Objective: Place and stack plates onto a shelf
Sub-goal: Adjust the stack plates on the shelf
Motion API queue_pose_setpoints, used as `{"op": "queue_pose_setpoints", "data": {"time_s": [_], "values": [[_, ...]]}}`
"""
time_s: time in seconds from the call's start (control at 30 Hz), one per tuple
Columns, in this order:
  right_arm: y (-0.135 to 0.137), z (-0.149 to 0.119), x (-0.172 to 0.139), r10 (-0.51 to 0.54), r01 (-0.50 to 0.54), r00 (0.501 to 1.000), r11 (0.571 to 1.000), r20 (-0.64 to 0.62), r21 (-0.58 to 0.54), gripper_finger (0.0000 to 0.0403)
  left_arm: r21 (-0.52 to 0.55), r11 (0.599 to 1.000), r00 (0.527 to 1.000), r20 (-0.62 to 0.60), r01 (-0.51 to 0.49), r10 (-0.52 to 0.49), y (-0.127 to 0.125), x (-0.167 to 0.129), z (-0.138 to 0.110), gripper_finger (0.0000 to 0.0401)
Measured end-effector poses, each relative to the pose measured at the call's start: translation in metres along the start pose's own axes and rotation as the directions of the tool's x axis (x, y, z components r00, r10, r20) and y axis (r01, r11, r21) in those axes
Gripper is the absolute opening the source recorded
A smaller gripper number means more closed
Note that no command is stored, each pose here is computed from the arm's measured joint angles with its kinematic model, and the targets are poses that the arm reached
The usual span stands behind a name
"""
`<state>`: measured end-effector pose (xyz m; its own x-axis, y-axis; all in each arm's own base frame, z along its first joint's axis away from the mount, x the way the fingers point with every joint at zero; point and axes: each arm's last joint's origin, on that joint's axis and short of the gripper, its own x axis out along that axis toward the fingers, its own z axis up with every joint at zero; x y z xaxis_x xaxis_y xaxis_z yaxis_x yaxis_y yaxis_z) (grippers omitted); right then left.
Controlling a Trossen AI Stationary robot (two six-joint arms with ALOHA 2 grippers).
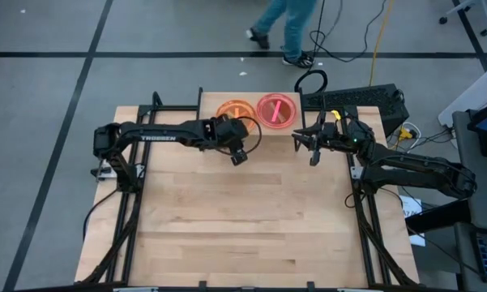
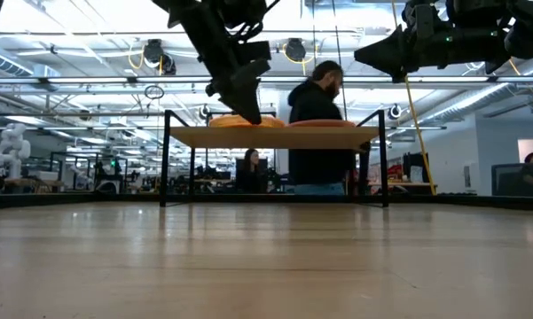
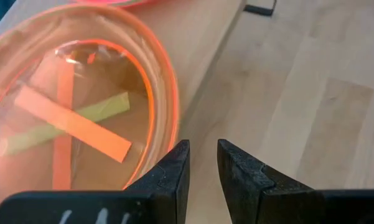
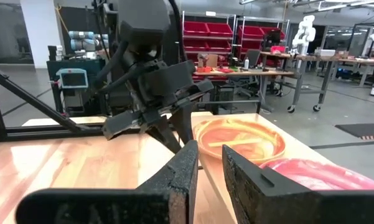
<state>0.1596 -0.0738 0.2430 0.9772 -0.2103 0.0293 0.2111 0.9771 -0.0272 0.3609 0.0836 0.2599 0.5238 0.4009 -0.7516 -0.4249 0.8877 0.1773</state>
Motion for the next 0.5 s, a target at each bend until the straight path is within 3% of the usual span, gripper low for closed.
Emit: {"op": "queue_pose_setpoints", "data": {"time_s": [0.5], "values": [[0.000,-0.001,0.000,0.000,0.000,1.000,1.000,-0.007,0.002,0.0061,-0.046,0.998,0.998,-0.040,-0.043,0.041,0.013,0.003,-0.003,0.0087]]}}
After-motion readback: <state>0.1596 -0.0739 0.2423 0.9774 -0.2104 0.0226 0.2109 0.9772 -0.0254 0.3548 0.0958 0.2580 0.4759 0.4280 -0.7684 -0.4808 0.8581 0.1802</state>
